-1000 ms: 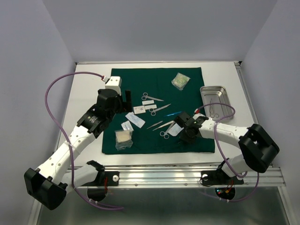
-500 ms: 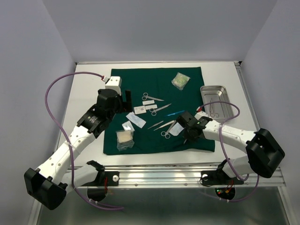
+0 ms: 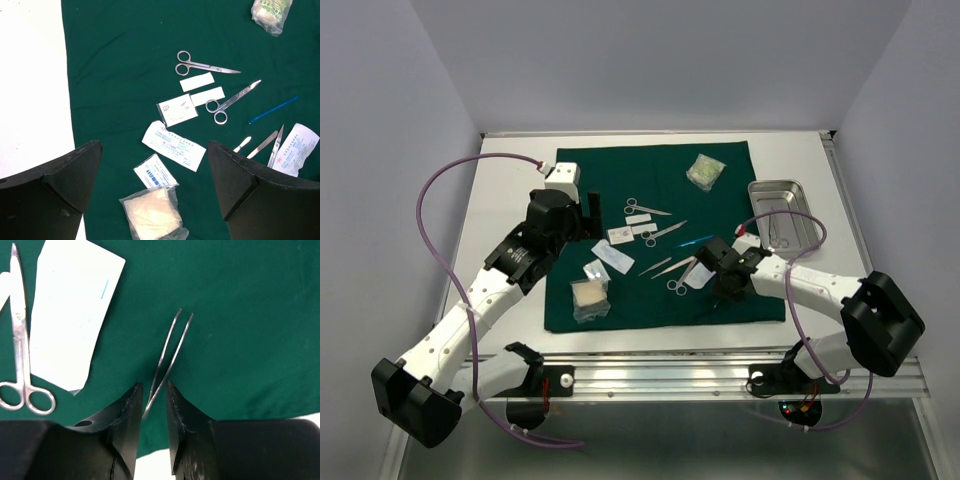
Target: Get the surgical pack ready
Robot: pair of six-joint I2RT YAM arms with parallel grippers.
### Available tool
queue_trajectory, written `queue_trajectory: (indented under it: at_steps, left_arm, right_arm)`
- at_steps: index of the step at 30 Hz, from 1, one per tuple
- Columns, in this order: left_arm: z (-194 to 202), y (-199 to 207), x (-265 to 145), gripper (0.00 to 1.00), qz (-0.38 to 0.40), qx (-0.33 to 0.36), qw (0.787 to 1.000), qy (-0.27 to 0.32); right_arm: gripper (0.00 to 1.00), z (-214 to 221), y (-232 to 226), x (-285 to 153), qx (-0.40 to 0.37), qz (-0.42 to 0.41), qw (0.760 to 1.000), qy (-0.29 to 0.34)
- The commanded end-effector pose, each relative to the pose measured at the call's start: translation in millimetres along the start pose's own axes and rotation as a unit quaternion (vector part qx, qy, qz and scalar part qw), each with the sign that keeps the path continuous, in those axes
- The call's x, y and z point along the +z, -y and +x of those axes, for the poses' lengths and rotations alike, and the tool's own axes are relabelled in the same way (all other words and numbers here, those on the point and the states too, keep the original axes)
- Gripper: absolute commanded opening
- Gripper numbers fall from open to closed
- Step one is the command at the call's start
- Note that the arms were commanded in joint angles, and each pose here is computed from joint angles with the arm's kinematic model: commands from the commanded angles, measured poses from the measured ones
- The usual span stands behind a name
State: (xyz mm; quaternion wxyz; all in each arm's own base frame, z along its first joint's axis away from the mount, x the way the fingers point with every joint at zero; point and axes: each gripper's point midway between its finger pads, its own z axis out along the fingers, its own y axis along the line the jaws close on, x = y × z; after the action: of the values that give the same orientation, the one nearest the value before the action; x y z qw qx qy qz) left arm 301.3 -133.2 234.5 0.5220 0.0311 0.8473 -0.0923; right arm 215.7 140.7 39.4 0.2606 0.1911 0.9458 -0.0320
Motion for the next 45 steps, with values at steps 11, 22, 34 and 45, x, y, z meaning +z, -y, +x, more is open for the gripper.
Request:
queue_trajectory:
  at_steps: [11, 22, 34, 45]
  left_arm:
    - [-13.2, -0.5, -4.0, 0.99, 0.002, -0.007, 1.000, 0.025]
    - [-10.2, 1.0, -1.2, 0.99, 0.005, -0.007, 1.000, 0.021]
    - [-11.1, 3.1, 1.1, 0.99, 0.008, -0.003, 1.000, 0.019]
    - [-16.3, 5.8, 0.4, 0.99, 0.014, 0.000, 1.000, 0.022]
  right_arm:
    - [0.32, -0.3, -11.4, 22.8, 0.000, 0.006, 1.000, 0.019]
    - [0.05, -11.1, -5.8, 10.0, 0.007, 0.006, 0.999, 0.037]
    - [0.06, -80.9, -32.2, -41.5, -0.096, -0.080, 0.981, 0.146]
    - [0.01, -188.9, 3.9, -41.8, -0.126, -0.107, 0.965, 0.206]
